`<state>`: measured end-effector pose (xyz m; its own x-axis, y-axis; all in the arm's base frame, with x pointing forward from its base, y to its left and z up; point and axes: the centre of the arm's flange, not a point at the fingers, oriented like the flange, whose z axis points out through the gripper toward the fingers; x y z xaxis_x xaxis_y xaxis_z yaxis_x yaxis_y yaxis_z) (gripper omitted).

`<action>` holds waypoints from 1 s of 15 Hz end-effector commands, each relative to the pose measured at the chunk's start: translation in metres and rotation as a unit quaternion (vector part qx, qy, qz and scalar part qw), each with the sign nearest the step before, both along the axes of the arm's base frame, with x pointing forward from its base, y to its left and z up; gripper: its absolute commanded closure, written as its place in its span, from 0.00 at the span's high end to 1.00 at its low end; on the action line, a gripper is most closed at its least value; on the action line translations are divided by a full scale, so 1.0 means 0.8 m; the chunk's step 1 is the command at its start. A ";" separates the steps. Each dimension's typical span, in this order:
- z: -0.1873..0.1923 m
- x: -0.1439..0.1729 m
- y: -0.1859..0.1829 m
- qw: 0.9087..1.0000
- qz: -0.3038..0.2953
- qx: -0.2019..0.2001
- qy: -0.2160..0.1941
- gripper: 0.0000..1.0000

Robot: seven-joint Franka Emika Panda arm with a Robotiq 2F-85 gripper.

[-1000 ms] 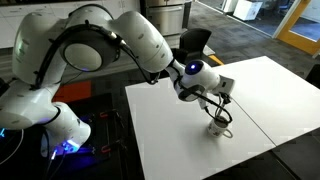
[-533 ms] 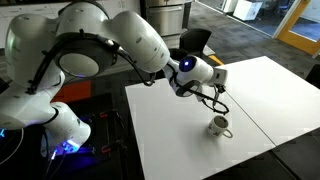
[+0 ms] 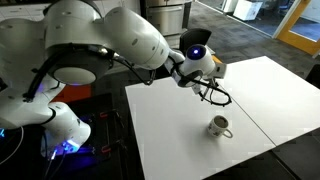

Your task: Take the pen out of the mug and put it on the table

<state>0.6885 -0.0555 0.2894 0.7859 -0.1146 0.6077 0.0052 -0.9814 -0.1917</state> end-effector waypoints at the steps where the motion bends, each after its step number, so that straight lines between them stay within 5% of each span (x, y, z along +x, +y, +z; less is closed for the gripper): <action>1: 0.000 0.018 0.007 0.997 -0.002 -0.055 0.054 0.05; 14: -0.072 0.039 0.057 0.956 0.080 -0.164 0.230 0.05; 15: -0.076 0.037 0.057 0.953 0.082 -0.171 0.237 0.43</action>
<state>0.7071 -0.0107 0.2318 0.9671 0.1418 0.2111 0.1269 -0.9885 0.0827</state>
